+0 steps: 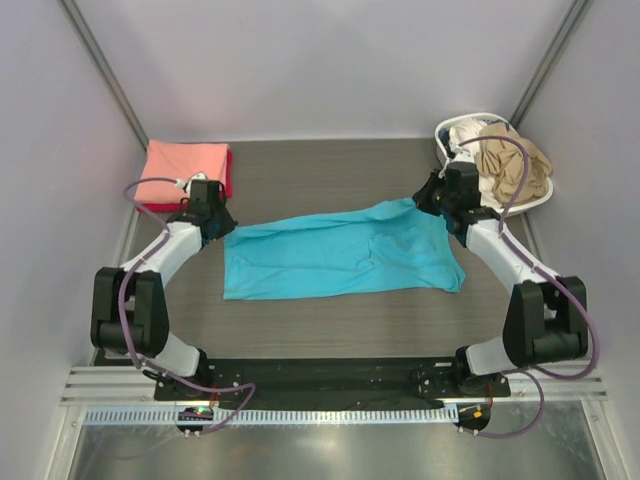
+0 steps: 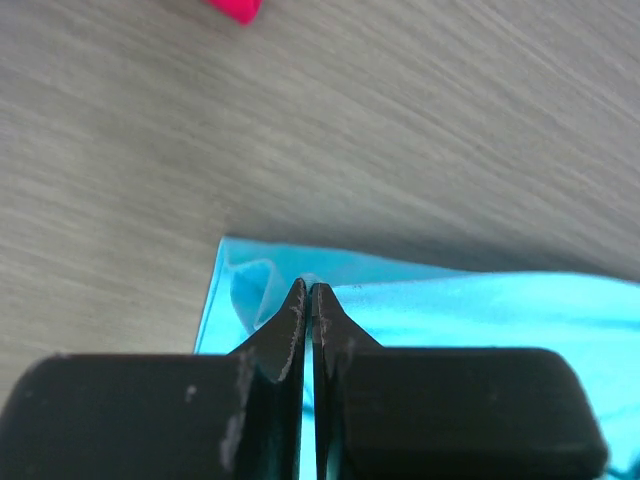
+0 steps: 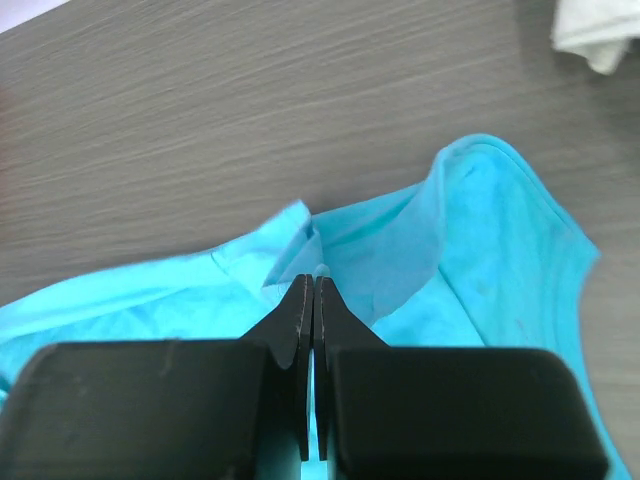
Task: Fold and stack the t-shirts
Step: Fold the tshirt
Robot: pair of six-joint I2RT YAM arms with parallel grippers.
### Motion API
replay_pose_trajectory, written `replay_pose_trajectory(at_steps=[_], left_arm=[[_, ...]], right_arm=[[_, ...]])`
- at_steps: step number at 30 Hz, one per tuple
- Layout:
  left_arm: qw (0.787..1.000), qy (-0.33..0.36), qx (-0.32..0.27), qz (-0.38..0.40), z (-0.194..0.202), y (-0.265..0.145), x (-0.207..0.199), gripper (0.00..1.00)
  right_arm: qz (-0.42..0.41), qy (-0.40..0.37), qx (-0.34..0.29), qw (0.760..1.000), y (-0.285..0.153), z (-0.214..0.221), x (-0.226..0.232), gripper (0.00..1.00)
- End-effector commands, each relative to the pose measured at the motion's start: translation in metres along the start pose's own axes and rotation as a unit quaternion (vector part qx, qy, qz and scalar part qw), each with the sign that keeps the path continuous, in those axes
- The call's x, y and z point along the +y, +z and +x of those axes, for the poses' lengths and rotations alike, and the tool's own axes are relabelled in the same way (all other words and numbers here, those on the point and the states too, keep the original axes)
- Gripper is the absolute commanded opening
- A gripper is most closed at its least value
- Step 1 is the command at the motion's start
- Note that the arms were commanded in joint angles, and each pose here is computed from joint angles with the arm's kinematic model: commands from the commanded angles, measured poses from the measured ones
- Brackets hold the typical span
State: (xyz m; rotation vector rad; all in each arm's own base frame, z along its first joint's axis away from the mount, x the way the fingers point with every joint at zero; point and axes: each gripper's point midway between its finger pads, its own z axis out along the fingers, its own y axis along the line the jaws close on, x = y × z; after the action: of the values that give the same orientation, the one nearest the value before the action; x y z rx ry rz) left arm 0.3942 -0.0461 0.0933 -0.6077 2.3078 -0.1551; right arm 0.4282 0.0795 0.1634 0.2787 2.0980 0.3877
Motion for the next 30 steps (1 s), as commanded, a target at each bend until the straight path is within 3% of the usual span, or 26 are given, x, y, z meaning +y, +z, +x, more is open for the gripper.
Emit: replay_pose_trajectory(at_steps=[1,6,14,15,16,17,19,21,22,25,28,30], left_arm=[[0.999,-0.014,-0.037,0.030,-0.013,-0.017,-0.008,0.00],[0.999,-0.015,-0.040,0.033,-0.004,-0.027,-0.001,0.00],[0.998,-0.016,-0.040,0.035,0.008,-0.035,0.007,0.04],[0.999,-0.016,-0.038,0.035,0.012,-0.035,0.009,0.08],[0.998,-0.022,-0.040,0.038,0.013,-0.039,0.009,0.29],[0.998,-0.026,-0.040,0.038,0.014,-0.042,0.011,0.42],[0.998,-0.042,-0.040,0.022,0.023,-0.046,0.023,0.68],[0.996,-0.055,-0.074,0.004,0.017,-0.059,0.036,0.78],[0.994,-0.060,-0.087,-0.003,0.014,-0.065,0.040,0.81],[0.991,-0.059,-0.122,0.016,0.000,-0.080,0.036,0.80],[0.990,-0.031,-0.126,0.059,-0.008,-0.083,0.013,0.77],[0.991,-0.002,-0.116,0.069,-0.005,-0.074,-0.001,0.77]], right_arm=[[0.034,0.004,-0.040,0.999,-0.031,-0.008,-0.012,0.01],[0.066,0.028,-0.077,0.994,-0.070,-0.003,-0.027,0.01],[0.131,0.073,-0.084,0.985,-0.098,0.030,-0.061,0.01],[0.144,0.093,-0.082,0.982,-0.100,0.040,-0.068,0.01],[0.167,0.104,-0.099,0.976,-0.108,0.040,-0.077,0.01],[0.180,0.115,-0.101,0.972,-0.111,0.044,-0.084,0.01],[0.219,0.146,-0.105,0.959,-0.122,0.057,-0.099,0.38],[0.236,0.166,-0.114,0.951,-0.130,0.060,-0.106,0.72],[0.240,0.181,-0.117,0.947,-0.132,0.066,-0.109,0.79],[0.196,0.199,-0.129,0.951,-0.136,0.063,-0.096,0.83],[0.117,0.207,-0.099,0.966,-0.120,0.070,-0.067,0.83],[0.101,0.212,-0.032,0.972,-0.098,0.091,-0.055,0.83]])
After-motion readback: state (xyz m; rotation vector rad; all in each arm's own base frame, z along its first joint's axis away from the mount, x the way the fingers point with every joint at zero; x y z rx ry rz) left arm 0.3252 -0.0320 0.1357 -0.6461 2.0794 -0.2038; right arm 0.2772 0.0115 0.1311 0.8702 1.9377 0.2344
